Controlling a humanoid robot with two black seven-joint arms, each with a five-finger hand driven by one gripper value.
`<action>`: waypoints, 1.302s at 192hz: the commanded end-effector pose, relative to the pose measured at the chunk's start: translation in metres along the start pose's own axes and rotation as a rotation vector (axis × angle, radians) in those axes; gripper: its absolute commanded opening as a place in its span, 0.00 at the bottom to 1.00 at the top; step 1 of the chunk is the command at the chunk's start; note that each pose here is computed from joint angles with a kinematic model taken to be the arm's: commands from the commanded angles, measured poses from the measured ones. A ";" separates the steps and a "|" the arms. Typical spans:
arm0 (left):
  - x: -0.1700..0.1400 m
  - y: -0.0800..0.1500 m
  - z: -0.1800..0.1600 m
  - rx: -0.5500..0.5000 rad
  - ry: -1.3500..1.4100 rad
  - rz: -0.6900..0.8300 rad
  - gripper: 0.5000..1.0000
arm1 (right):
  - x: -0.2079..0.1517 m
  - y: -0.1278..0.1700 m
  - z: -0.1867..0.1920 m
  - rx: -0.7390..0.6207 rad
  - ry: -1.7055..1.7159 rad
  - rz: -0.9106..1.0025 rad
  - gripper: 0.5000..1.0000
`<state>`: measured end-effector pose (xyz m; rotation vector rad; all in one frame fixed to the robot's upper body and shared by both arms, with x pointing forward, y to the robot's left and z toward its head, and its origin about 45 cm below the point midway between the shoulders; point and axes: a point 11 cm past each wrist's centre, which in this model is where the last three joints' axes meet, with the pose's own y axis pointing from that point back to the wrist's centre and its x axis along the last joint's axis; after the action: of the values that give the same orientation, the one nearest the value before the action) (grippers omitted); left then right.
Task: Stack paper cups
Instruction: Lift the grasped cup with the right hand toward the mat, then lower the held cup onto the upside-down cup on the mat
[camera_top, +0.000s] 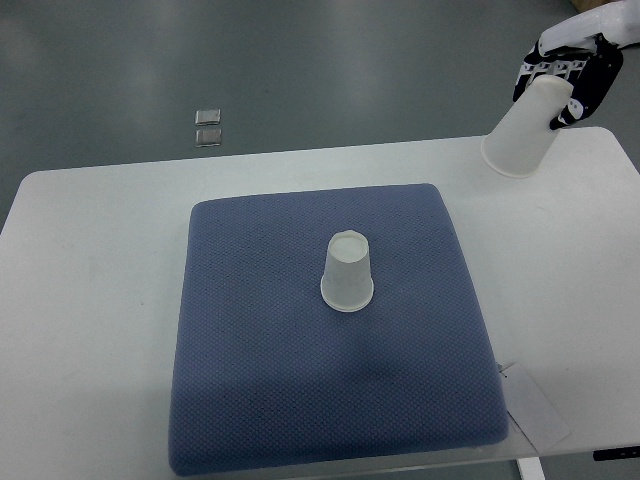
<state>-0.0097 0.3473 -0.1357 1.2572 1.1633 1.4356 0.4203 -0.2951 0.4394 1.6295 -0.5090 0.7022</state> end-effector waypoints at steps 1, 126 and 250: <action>0.000 0.000 0.000 -0.001 0.000 0.000 1.00 | 0.007 0.003 -0.013 0.012 0.031 0.009 0.37; 0.000 0.000 0.000 -0.001 0.000 0.000 1.00 | 0.011 -0.018 -0.158 0.106 0.351 -0.055 0.38; 0.000 0.000 0.000 -0.001 -0.001 0.001 1.00 | -0.007 -0.021 -0.208 0.207 0.344 -0.135 0.39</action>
<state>-0.0094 0.3473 -0.1357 1.2565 1.1632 1.4360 0.3985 -0.0926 0.4399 1.6389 -0.0867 0.9552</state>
